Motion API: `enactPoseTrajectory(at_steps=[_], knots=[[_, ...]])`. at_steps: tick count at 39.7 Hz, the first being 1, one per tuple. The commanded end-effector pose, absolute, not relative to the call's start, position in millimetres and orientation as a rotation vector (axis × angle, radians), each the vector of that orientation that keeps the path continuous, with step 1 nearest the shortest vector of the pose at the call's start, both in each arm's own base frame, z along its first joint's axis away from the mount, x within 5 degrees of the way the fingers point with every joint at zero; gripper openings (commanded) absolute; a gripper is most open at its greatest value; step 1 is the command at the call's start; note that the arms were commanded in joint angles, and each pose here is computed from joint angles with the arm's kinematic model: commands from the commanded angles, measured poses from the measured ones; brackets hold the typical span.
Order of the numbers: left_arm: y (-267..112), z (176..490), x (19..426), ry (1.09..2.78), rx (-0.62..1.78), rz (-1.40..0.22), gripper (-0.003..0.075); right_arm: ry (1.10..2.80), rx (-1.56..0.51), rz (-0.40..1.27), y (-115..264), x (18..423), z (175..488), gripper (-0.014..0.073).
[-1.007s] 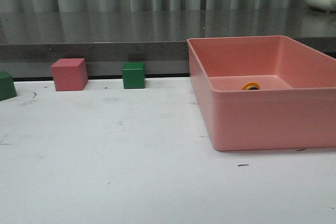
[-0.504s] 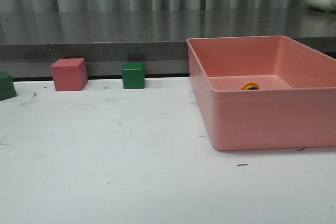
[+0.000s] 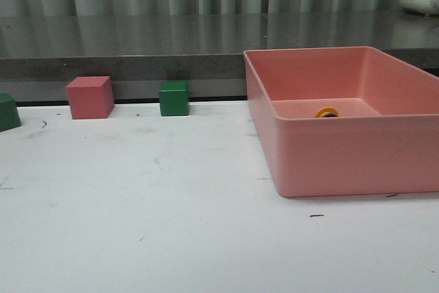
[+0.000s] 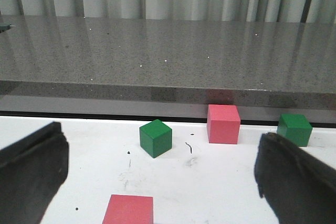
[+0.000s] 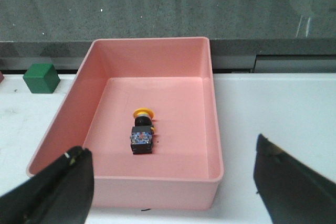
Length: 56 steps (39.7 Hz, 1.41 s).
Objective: Place and stand button with both arms
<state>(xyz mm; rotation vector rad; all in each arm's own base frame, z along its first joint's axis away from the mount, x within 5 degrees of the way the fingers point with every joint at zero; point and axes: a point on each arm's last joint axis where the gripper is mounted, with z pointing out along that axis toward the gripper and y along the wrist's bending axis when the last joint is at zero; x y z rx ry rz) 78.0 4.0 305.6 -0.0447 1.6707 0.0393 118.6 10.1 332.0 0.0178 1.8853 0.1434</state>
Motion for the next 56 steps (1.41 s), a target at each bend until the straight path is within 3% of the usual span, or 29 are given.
enactPoseTrajectory(at_steps=[1,11,25,34,43,56], knots=[[4.2,324.6,79.0,1.563,-0.045,0.040,0.0689,1.904,0.018,0.137,10.9,144.4,351.9,0.0633],[4.2,324.6,79.0,1.563,-0.045,0.040,0.0689,2.174,0.037,0.178,18.0,220.3,353.5,0.0633],[4.2,324.5,79.0,1.565,-0.045,0.040,0.0627,2.413,-0.060,0.228,54.7,319.8,315.0,0.0633],[4.2,324.5,79.0,1.565,-0.045,0.040,0.0588,2.582,-0.016,0.233,81.1,361.8,288.6,0.0633],[4.2,324.5,79.0,1.565,-0.045,0.040,0.0545,2.629,0.028,0.197,84.9,395.8,263.6,0.0633],[4.2,324.5,79.0,1.565,-0.045,0.040,0.0545,2.690,0.030,0.182,90.9,425.0,225.9,0.0633]])
